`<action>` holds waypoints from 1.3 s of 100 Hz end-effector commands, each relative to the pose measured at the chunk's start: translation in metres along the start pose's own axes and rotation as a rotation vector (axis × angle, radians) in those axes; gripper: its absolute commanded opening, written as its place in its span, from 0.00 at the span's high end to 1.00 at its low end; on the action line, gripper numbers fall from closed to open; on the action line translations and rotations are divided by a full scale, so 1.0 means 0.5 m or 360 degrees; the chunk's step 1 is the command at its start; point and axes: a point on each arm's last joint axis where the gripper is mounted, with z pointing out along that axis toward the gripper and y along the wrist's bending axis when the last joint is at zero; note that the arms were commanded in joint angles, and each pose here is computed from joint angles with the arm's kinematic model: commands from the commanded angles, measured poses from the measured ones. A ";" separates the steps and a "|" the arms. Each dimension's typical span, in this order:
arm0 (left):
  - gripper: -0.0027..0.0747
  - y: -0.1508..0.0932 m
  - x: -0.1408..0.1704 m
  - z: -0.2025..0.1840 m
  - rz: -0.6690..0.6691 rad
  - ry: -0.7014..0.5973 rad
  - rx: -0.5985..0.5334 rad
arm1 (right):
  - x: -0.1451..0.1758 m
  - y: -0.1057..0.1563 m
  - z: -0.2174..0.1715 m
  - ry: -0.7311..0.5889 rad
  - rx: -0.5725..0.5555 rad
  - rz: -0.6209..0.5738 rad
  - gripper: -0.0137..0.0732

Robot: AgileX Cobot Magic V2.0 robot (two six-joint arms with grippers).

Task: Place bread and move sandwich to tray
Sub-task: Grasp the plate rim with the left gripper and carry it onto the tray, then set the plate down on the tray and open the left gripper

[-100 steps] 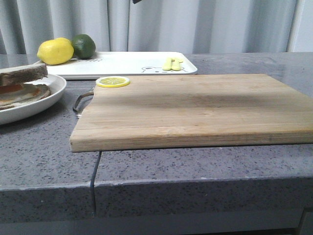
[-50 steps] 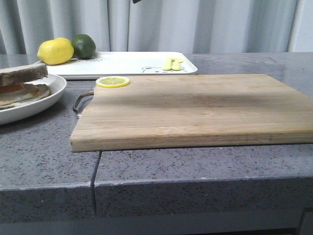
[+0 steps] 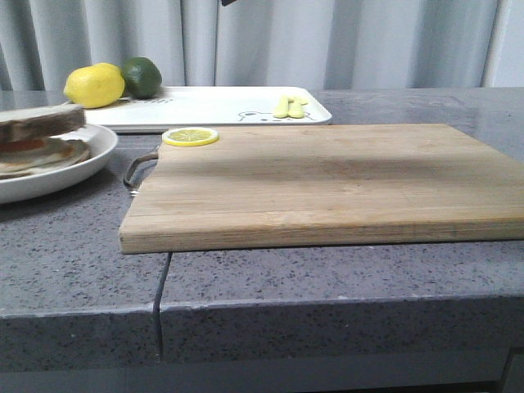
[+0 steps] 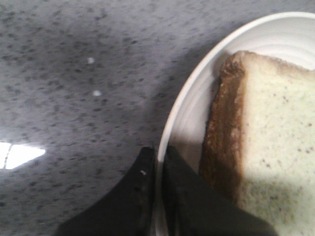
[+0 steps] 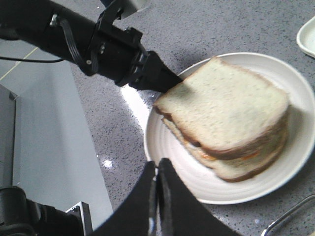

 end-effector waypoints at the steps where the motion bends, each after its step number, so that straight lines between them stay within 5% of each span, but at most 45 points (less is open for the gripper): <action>1: 0.99 -0.036 -0.034 -0.046 -0.0057 -0.0190 0.0159 | -0.040 0.044 -0.043 -0.0136 -0.0066 -0.0048 0.91; 35: 0.99 -0.120 -0.102 -0.089 -0.0072 -0.0408 0.0538 | -0.077 0.109 -0.128 -0.0321 0.0047 -0.0290 0.91; 82: 0.99 -0.310 -0.222 0.062 0.0054 -0.0355 0.0758 | -0.083 0.257 -0.293 -0.0494 0.0014 -0.0648 0.91; 130: 0.99 -0.317 -0.268 0.166 -0.0051 -0.0324 0.0751 | -0.053 0.253 -0.291 -0.0423 -0.0006 -0.0592 0.91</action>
